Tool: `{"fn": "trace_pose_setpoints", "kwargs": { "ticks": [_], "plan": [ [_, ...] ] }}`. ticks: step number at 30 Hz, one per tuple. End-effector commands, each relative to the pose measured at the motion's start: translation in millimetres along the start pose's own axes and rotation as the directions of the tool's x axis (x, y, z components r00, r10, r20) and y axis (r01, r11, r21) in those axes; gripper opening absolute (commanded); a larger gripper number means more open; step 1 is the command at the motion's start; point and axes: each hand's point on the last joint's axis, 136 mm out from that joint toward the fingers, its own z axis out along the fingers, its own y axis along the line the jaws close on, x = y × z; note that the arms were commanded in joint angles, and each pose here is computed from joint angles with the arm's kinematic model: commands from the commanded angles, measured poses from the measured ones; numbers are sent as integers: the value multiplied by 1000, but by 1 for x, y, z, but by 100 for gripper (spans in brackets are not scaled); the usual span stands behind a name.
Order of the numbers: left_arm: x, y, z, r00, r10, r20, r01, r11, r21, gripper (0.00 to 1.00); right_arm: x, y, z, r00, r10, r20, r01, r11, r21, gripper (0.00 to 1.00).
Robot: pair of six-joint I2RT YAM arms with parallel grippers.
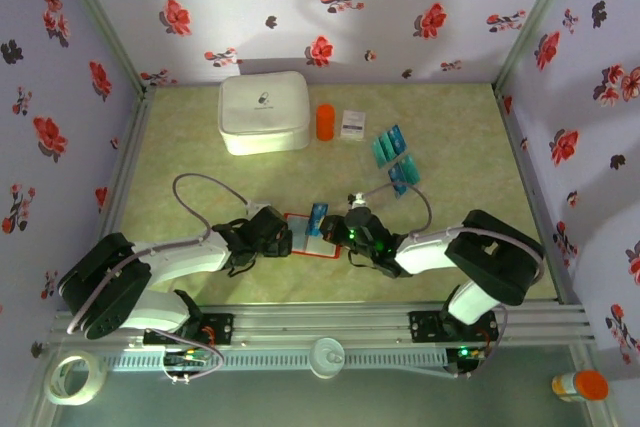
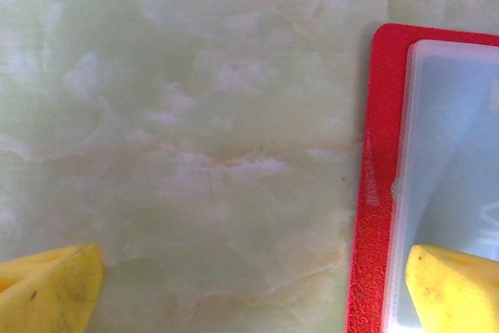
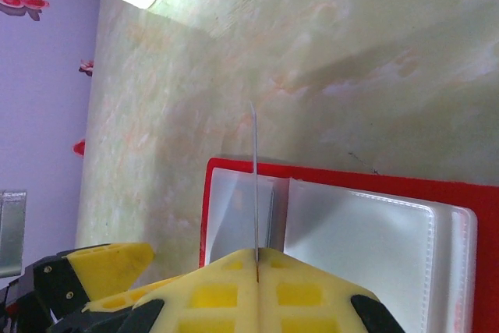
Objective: Put the credit cards into the card holder
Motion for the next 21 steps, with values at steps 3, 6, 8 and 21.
{"fn": "trace_pose_setpoints", "kwargs": {
  "ticks": [3,6,8,21],
  "plan": [
    [5,9,1,1000,-6,-1,6,999,-33,100,2,-12,-2,1000,16,27,-16,1000,20,0],
    [5,9,1,1000,-6,1,6,999,-32,100,2,-14,-3,999,20,32,-21,999,24,0],
    [5,8,1,1000,-6,1,6,999,-31,100,2,-15,-4,999,20,33,-21,999,27,0],
    [6,9,1,1000,-8,1,8,999,-32,100,6,-5,2,999,51,12,-51,998,-29,0]
  ]
}}
